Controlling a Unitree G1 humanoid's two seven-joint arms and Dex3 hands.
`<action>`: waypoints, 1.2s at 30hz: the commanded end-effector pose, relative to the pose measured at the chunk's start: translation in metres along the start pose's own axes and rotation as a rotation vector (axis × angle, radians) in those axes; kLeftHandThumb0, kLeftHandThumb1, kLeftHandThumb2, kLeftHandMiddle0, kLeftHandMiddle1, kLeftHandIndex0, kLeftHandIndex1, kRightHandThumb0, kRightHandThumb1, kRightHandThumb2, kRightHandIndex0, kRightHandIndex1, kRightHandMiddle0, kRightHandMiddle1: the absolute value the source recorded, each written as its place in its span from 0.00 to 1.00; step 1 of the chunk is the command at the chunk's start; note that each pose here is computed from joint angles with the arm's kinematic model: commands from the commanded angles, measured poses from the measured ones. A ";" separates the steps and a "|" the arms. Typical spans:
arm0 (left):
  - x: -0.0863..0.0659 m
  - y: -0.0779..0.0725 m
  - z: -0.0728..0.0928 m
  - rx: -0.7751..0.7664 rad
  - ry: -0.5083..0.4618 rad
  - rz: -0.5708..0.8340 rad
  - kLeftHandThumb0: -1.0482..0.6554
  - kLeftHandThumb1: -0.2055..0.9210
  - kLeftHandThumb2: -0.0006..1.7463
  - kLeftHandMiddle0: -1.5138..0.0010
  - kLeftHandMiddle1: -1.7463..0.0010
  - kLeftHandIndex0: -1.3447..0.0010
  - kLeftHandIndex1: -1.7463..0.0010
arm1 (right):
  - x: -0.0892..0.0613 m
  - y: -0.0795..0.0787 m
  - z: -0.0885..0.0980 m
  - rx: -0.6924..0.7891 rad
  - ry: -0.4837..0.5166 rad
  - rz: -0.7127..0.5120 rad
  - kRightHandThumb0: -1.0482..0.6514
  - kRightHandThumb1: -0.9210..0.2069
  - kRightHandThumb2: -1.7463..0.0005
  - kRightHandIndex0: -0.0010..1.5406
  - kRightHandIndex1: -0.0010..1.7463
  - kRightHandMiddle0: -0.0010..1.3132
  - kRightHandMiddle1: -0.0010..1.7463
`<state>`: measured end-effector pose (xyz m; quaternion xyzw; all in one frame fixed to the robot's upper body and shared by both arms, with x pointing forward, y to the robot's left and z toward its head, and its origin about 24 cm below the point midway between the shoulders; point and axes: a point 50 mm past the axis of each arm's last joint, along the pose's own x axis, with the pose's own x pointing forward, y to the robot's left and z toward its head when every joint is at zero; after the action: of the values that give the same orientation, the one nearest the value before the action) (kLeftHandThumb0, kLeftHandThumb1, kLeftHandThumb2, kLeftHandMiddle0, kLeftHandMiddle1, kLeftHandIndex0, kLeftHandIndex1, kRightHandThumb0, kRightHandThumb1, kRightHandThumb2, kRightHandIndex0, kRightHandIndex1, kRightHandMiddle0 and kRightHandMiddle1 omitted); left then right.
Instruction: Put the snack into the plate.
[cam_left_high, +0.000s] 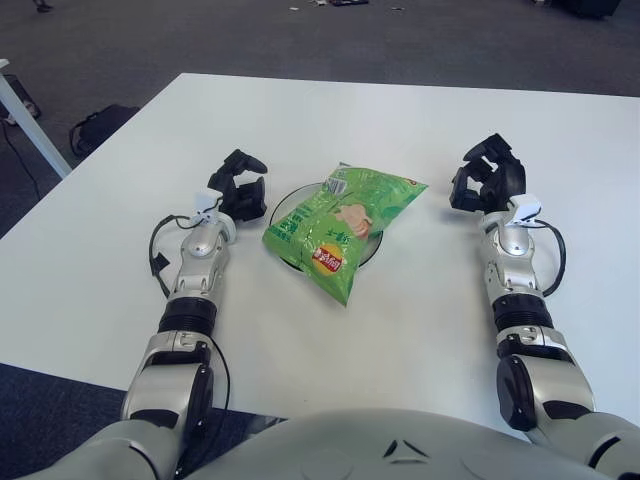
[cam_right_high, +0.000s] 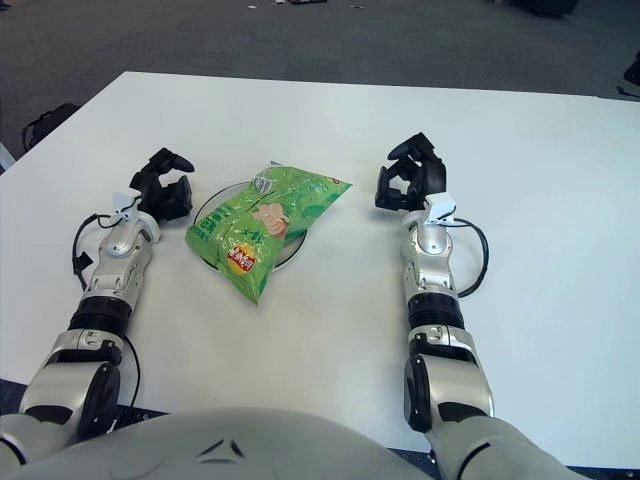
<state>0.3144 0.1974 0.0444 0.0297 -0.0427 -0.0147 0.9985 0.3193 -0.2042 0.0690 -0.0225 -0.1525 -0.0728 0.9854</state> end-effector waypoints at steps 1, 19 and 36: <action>-0.020 0.000 -0.032 -0.002 0.132 0.024 0.36 0.62 0.63 0.21 0.00 0.64 0.00 | -0.036 0.003 -0.037 0.013 0.152 0.008 0.61 0.80 0.05 0.52 0.99 0.48 1.00; -0.021 0.001 -0.032 0.016 0.140 0.020 0.36 0.61 0.63 0.23 0.00 0.64 0.00 | -0.045 0.007 -0.047 0.005 0.225 0.061 0.61 0.87 0.00 0.57 1.00 0.52 1.00; -0.024 0.003 -0.032 0.027 0.144 -0.004 0.36 0.62 0.63 0.25 0.00 0.64 0.00 | -0.048 0.008 -0.051 -0.006 0.317 0.044 0.61 0.87 0.00 0.57 1.00 0.53 0.99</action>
<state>0.3135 0.1984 0.0461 0.0428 -0.0443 -0.0148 0.9980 0.3208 -0.1953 0.0575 -0.0305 -0.0936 -0.0416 0.9943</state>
